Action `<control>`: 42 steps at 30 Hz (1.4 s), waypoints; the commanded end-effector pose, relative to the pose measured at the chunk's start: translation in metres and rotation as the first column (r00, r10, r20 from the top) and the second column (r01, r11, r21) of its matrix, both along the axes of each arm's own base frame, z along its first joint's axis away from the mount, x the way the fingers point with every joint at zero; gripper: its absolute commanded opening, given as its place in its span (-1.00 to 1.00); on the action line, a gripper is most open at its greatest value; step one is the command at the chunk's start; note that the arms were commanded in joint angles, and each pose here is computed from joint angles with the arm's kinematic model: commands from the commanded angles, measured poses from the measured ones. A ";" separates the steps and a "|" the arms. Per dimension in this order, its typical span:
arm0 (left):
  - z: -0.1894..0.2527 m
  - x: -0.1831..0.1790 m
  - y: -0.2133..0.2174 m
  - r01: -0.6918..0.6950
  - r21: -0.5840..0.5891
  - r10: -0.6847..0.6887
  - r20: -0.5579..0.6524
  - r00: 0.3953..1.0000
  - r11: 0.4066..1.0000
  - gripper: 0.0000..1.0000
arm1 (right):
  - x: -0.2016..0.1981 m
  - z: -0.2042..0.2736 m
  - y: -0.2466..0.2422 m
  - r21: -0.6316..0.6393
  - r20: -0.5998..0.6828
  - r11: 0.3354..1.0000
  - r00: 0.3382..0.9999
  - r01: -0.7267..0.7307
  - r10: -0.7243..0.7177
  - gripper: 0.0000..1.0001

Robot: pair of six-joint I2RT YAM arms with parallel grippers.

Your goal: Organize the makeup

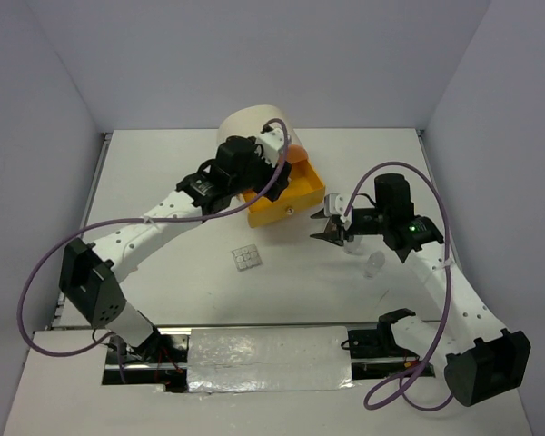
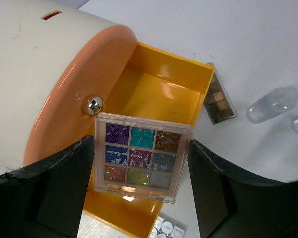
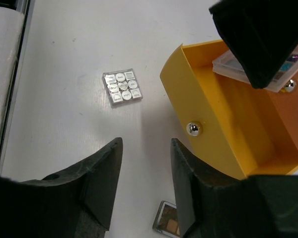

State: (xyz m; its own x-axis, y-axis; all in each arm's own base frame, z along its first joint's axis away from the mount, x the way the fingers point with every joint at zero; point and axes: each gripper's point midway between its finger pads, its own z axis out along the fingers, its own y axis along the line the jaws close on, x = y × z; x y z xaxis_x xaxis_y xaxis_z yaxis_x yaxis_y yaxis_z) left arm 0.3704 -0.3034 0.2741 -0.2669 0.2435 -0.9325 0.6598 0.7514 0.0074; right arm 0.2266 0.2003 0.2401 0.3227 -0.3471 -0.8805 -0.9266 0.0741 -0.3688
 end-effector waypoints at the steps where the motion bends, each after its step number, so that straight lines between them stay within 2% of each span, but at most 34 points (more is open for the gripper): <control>1: 0.004 0.018 0.003 -0.057 0.126 0.046 0.083 0.995 0.990 -0.33 | 0.000 0.008 0.000 0.019 0.032 1.000 0.999 0.012 -0.013 0.09; 9: -0.018 0.034 -0.003 -0.106 0.217 0.093 0.073 0.993 0.970 0.37 | 0.001 0.007 -0.001 0.013 0.043 1.000 0.999 0.019 -0.020 0.26; 12: -0.022 0.035 -0.005 -0.106 0.223 0.093 0.065 0.994 0.969 0.55 | 0.002 0.008 -0.001 0.013 0.044 1.000 0.999 0.021 -0.021 0.35; 15: -0.015 0.033 -0.008 -0.100 0.198 0.089 0.061 0.994 0.975 0.65 | 0.000 0.005 -0.001 -0.004 0.047 1.000 0.999 0.007 -0.006 0.45; 20: 0.005 0.028 -0.008 -0.098 0.137 0.088 0.077 0.993 0.986 0.82 | -0.011 -0.002 0.001 -0.051 0.052 0.995 0.994 -0.090 0.092 0.51; 29: 0.024 0.018 -0.006 -0.090 0.088 0.083 0.078 0.993 0.992 0.83 | -0.012 -0.003 0.008 -0.065 0.064 0.989 0.988 -0.135 0.139 0.52; 32: 0.048 0.008 -0.001 -0.108 0.005 0.107 0.081 0.991 0.994 0.67 | -0.022 -0.012 0.018 -0.119 0.099 0.970 0.969 -0.212 0.225 0.50; 33: 0.056 0.005 0.004 -0.119 -0.016 0.120 0.087 0.989 0.993 0.54 | -0.025 -0.015 0.022 -0.140 0.111 0.961 0.960 -0.239 0.256 0.49; 34: 0.074 -0.001 0.014 -0.143 -0.054 0.148 0.112 0.983 0.988 0.21 | -0.031 -0.018 0.026 -0.165 0.110 0.949 0.951 -0.270 0.290 0.47; 35: 0.082 -0.006 0.021 -0.167 -0.090 0.176 0.105 0.979 0.982 0.00 | -0.040 -0.022 0.035 -0.204 0.120 0.927 0.931 -0.316 0.344 0.46; 36: 0.077 -0.010 0.031 -0.195 -0.100 0.204 0.091 0.975 0.976 -0.40 | -0.041 -0.030 0.042 -0.234 0.123 0.907 0.915 -0.351 0.385 0.45; 37: 0.098 -0.021 0.048 -0.217 -0.166 0.237 0.115 0.965 0.962 -0.51 | -0.045 -0.029 0.048 -0.251 0.128 0.893 0.902 -0.374 0.413 0.44; 38: 0.101 -0.025 0.058 -0.254 -0.217 0.277 0.086 0.957 0.943 -0.51 | -0.055 -0.034 0.059 -0.271 0.122 0.866 0.877 -0.421 0.465 0.44; 39: 0.084 -0.026 0.077 -0.299 -0.218 0.317 0.050 0.947 0.929 -0.43 | -0.052 -0.045 0.065 -0.313 0.101 0.849 0.874 -0.426 0.475 0.44; 40: 0.096 -0.040 0.096 -0.329 -0.293 0.352 0.025 0.936 0.898 -0.31 | -0.052 -0.043 0.072 -0.332 0.109 0.837 0.864 -0.434 0.491 0.44; 41: 0.076 -0.045 0.109 -0.372 -0.282 0.382 -0.019 0.924 0.884 -0.15 | -0.054 -0.048 0.078 -0.358 0.100 0.819 0.854 -0.448 0.510 0.45; 42: 0.072 -0.046 0.132 -0.426 -0.293 0.434 -0.043 0.900 0.856 0.26 | -0.058 -0.063 0.088 -0.412 0.065 0.780 0.838 -0.472 0.541 0.46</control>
